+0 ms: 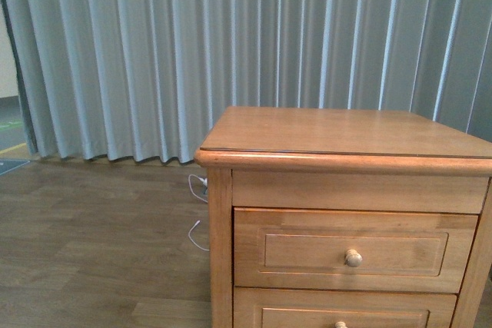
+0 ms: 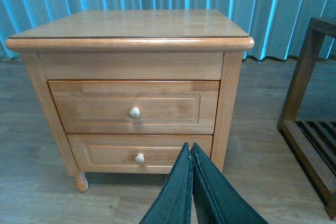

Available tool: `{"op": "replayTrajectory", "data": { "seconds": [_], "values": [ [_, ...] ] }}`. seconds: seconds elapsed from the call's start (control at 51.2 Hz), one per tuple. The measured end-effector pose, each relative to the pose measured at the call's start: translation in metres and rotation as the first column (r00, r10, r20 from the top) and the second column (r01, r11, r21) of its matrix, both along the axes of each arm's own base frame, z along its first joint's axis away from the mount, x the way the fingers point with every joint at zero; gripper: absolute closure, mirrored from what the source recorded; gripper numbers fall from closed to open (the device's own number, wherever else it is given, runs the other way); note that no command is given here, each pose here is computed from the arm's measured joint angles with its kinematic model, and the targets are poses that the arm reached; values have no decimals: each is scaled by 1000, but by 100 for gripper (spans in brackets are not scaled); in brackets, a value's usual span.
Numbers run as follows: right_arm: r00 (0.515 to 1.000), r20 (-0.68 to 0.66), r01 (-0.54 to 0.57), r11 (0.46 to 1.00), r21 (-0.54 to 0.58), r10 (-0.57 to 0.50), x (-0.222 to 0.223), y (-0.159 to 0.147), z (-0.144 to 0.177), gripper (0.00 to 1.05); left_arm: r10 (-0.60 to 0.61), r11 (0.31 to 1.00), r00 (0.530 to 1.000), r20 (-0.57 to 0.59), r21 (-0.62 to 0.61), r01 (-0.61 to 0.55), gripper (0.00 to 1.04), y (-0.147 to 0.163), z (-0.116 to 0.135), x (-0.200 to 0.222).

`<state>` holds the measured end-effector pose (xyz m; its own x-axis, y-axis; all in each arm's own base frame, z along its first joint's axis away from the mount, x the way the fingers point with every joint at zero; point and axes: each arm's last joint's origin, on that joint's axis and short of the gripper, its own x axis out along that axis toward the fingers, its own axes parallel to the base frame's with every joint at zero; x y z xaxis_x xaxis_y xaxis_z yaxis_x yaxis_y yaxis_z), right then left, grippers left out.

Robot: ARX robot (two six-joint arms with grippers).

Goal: Put charger into drawer

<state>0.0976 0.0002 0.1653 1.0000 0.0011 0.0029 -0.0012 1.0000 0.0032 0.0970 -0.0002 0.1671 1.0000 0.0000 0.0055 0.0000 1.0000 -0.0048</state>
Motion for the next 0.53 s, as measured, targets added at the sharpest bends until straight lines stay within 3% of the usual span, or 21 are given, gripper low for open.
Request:
{"op": "replayTrajectory", "data": {
  "seconds": [0.117,0.527],
  "values": [
    [1000,0,0,1000,-2,0,0,0,0,101,0,1000,1000,0,0,0,6,0,0,0],
    [1000,0,0,1000,-2,0,0,0,0,29,0,1000,1000,0,0,0,6,0,0,0]
  ]
}}
